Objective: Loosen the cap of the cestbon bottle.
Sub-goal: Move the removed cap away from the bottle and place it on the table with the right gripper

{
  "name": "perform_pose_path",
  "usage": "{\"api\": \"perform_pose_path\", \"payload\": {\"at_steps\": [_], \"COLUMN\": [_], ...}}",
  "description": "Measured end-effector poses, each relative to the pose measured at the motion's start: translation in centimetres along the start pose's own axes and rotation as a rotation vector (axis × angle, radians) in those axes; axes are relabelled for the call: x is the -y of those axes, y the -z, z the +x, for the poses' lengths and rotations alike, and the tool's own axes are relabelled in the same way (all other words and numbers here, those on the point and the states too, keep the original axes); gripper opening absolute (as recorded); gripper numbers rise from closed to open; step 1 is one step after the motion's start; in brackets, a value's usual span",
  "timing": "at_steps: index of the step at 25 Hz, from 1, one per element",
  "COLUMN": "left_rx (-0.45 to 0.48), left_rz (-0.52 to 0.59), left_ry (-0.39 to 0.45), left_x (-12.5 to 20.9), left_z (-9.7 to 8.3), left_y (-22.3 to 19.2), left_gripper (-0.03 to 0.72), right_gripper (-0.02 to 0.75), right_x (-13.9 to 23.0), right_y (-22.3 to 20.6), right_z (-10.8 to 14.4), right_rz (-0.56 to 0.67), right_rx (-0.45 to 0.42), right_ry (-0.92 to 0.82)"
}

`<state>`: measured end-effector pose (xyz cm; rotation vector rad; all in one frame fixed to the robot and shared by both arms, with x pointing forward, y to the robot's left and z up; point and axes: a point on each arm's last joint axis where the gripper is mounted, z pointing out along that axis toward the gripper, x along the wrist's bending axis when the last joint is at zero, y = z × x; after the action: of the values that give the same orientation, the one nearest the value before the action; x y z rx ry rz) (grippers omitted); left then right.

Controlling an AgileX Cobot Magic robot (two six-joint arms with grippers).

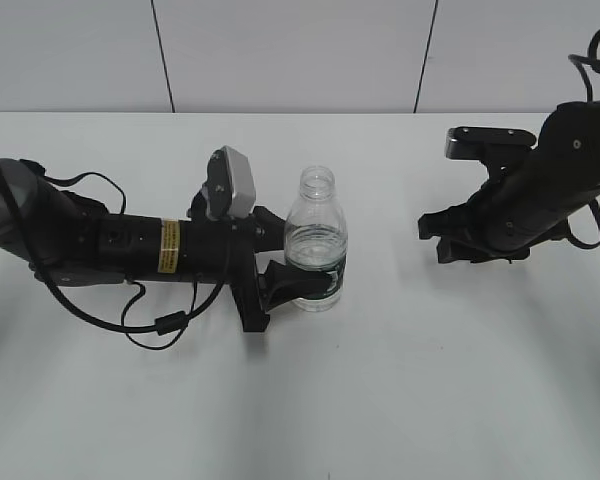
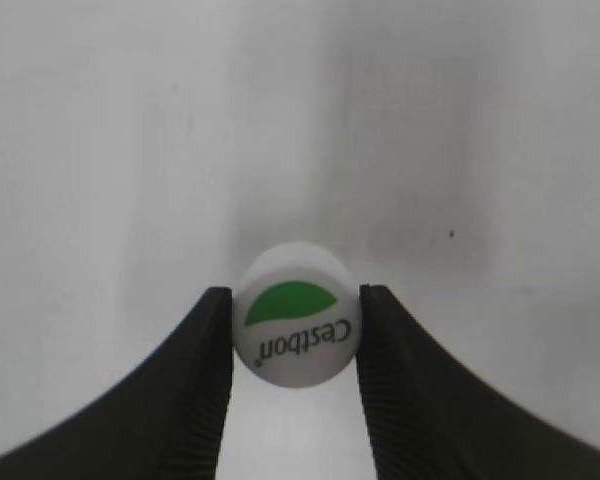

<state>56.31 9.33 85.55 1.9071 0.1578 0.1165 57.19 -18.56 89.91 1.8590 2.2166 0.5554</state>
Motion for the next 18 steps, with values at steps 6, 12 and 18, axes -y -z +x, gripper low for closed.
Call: {"api": "perform_pose_path", "payload": {"at_steps": [6,12,18], "left_rx": [-0.002,-0.002,-0.007], "left_rz": [0.001,0.001,0.008], "left_ry": [0.0,0.0,-0.001], "left_x": [0.01,0.01,0.09], "left_z": [0.02,0.02,0.1], "left_y": [0.0,0.0,0.06], "left_gripper": [0.399,0.422,0.481], "right_gripper": [0.301,0.427,0.524], "right_x": [-0.25,-0.26,-0.26], "right_y": [0.0,0.0,0.0], "right_z": [-0.02,-0.02,-0.02], "right_rz": [-0.028,-0.029,-0.029], "right_rx": [0.002,0.003,0.003], "right_ry": [0.026,0.042,0.044]}}
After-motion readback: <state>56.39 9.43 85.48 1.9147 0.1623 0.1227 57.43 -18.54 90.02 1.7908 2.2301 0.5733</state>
